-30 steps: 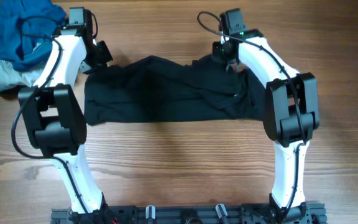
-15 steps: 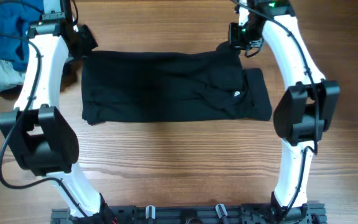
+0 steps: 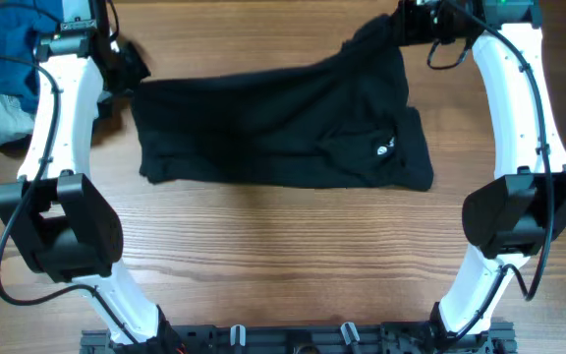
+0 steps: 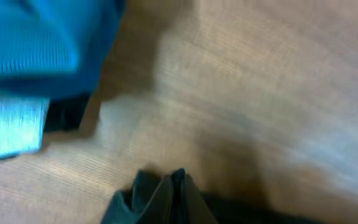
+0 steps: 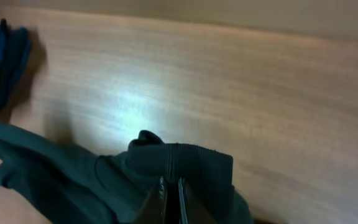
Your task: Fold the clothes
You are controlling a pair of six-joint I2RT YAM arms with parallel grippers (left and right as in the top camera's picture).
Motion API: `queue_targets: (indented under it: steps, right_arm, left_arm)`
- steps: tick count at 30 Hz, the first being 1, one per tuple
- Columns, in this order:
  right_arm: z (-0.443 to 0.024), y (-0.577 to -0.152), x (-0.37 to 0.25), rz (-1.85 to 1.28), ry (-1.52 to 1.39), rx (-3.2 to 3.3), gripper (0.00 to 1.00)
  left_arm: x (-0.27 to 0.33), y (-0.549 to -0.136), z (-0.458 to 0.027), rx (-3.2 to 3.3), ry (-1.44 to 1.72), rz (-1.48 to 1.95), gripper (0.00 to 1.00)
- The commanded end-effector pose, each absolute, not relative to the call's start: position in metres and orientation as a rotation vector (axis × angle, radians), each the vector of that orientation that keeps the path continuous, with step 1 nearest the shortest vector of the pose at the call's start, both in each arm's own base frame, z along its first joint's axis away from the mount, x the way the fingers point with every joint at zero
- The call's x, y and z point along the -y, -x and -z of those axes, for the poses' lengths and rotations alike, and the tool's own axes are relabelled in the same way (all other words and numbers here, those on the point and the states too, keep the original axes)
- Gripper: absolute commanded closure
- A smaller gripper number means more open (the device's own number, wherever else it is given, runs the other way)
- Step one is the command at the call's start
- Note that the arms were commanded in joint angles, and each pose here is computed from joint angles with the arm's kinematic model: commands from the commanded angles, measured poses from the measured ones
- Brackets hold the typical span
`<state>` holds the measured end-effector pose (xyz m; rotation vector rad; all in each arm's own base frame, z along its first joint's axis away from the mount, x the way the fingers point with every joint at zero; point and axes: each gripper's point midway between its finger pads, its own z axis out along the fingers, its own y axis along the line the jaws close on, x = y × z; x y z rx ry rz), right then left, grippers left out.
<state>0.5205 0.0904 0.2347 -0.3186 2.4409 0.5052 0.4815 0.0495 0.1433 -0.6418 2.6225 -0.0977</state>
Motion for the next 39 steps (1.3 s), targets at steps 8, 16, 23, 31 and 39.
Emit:
queue_targets:
  steps: [8, 16, 23, 31, 39]
  right_arm:
    - [-0.216, -0.461, -0.088, -0.594, 0.291, -2.686, 0.96]
    - [-0.179, -0.427, -0.079, -0.568, 0.242, -2.886, 0.96]
    - [-0.106, -0.400, -0.057, -0.411, 0.086, -3.088, 0.96]
    - [-0.090, -0.393, -0.045, -0.405, -0.002, -3.123, 0.67]
    - [-0.112, -0.415, -0.043, -0.418, -0.026, -3.029, 0.28]
  left_arm:
    - [-0.053, -0.464, -0.155, -2.661, 0.643, 0.067, 0.96]
    - [-0.051, -0.436, -0.141, -2.785, 0.675, 0.039, 0.96]
    - [-0.065, -0.433, -0.122, -2.825, 0.698, -0.089, 0.96]
    - [-0.065, -0.431, -0.093, -2.897, 0.711, -0.105, 0.87]
    - [-0.073, -0.425, -0.086, -2.923, 0.737, -0.134, 0.31]
